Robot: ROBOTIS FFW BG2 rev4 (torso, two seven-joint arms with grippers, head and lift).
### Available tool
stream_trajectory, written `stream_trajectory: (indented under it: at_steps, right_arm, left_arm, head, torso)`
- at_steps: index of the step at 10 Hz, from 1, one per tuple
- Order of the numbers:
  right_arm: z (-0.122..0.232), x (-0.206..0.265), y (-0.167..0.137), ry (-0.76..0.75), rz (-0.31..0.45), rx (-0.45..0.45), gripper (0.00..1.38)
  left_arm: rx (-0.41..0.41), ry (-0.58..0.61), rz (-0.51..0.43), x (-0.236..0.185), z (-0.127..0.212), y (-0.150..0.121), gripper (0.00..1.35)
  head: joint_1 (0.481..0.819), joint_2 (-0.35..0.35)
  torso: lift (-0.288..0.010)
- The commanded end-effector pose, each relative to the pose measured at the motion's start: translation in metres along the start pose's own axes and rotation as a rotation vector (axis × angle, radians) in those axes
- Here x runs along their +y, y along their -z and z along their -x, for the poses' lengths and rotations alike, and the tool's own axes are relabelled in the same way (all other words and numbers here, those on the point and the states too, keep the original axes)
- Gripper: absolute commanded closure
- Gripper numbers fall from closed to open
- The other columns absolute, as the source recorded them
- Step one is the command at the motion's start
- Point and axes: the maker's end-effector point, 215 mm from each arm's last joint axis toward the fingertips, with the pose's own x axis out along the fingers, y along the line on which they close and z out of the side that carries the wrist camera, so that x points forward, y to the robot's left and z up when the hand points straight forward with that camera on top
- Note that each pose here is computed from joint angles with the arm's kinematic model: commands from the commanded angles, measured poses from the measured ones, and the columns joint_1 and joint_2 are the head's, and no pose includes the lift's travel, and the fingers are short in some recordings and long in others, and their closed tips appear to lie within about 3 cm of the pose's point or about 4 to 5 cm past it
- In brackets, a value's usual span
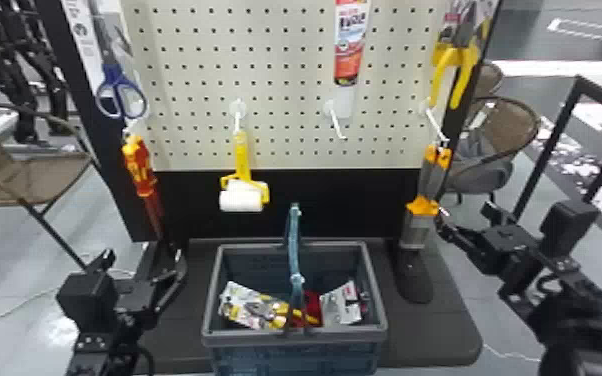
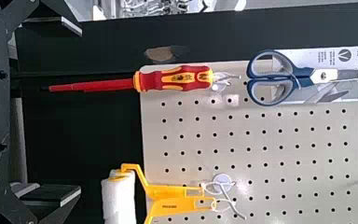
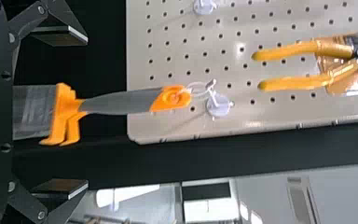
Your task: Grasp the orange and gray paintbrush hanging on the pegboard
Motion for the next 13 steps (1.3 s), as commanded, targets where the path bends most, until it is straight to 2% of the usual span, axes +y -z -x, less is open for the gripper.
stream_trajectory:
  at_steps: [1,5,10,13]
  right_arm:
    - [-0.012,-0.004,-0.004,-0.047,0.007,0.004,0.21]
    - [-0.031,-0.001,-0.005,-0.23,0.001,0.026,0.21]
    - [-0.041,-0.012,-0.014,-0.276,0.008,0.031,0.21]
    - [-0.057,0.011,-0.016,-0.361,-0.002,0.042,0.21]
  left_arm:
    - [-0.001,0.0,0.0,0.0,0.0,0.0,0.12]
    - [0.0,0.002,0.008,-0.003,0.001,0.0,0.12]
    - [-0.001,0.016,0.019,-0.012,0.0,0.001,0.12]
    - [0.002,0.021,0.028,-0.017,0.0,0.005,0.12]
  head:
    - [0.549,0.0]
    - [0.549,0.0]
    - [0.549,0.0]
    - [0.549,0.0]
  torso:
    - [-0.1]
    - [-0.1]
    - [-0.1]
    - [-0.1]
